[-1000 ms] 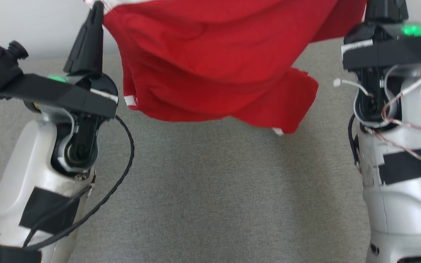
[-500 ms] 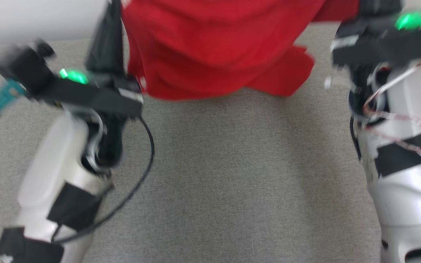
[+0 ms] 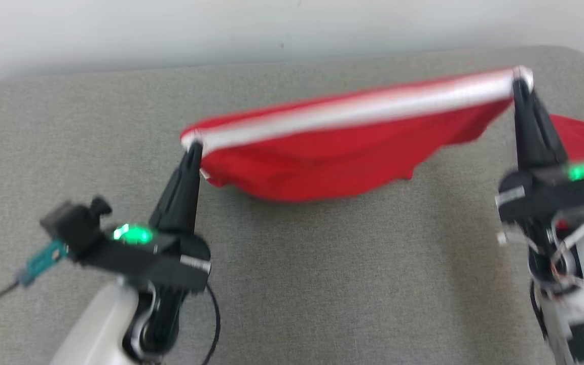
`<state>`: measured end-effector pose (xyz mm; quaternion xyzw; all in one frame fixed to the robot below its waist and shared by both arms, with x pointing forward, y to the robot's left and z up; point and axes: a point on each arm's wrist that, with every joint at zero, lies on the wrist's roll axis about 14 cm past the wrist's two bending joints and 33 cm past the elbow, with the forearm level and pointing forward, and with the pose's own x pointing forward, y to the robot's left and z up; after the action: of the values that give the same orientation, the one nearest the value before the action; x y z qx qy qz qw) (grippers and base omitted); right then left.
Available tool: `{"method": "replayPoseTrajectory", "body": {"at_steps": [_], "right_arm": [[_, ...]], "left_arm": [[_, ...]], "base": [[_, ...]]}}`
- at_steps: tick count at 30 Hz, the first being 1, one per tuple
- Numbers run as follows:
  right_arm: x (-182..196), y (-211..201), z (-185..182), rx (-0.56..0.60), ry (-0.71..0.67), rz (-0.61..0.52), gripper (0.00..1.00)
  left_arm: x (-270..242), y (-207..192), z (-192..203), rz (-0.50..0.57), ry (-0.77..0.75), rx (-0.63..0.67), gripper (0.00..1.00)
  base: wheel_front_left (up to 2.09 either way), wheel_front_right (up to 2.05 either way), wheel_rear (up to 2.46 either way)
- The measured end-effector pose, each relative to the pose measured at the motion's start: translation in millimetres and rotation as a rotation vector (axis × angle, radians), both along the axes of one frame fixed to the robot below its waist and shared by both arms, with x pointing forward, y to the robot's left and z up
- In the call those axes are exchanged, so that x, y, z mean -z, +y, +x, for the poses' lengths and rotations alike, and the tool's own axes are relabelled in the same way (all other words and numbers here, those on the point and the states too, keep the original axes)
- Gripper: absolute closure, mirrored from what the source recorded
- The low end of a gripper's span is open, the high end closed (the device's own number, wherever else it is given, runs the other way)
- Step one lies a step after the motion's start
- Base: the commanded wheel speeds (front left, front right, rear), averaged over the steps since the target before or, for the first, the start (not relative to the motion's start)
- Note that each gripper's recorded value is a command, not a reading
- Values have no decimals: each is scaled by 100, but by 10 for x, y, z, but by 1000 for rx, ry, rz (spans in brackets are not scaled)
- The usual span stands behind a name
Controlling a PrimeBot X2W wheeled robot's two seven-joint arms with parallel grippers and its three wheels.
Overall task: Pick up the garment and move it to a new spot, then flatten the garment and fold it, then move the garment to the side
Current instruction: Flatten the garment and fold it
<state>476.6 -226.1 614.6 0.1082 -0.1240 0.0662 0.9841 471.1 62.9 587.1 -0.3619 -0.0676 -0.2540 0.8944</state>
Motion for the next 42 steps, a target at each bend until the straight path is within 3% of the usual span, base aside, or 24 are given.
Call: {"method": "replayPoseTrajectory", "body": {"at_steps": [10,15,27,42], "right_arm": [[568,-4,-563,25,228,78,100],[771,-15,-745,37,315,97,100],[1568,92,-1310,-9,716,98,100],[1935,17,-1923,-19,1022,138,100]], "left_arm": [[415,-26,-513,-7,131,43,100],[601,-12,-652,31,180,60,100],[1219,51,-1017,176,375,134,100],[1695,153,-1435,270,592,183,100]], "base": [[0,0,0],[0,0,0],[0,0,0],[0,0,0]]}}
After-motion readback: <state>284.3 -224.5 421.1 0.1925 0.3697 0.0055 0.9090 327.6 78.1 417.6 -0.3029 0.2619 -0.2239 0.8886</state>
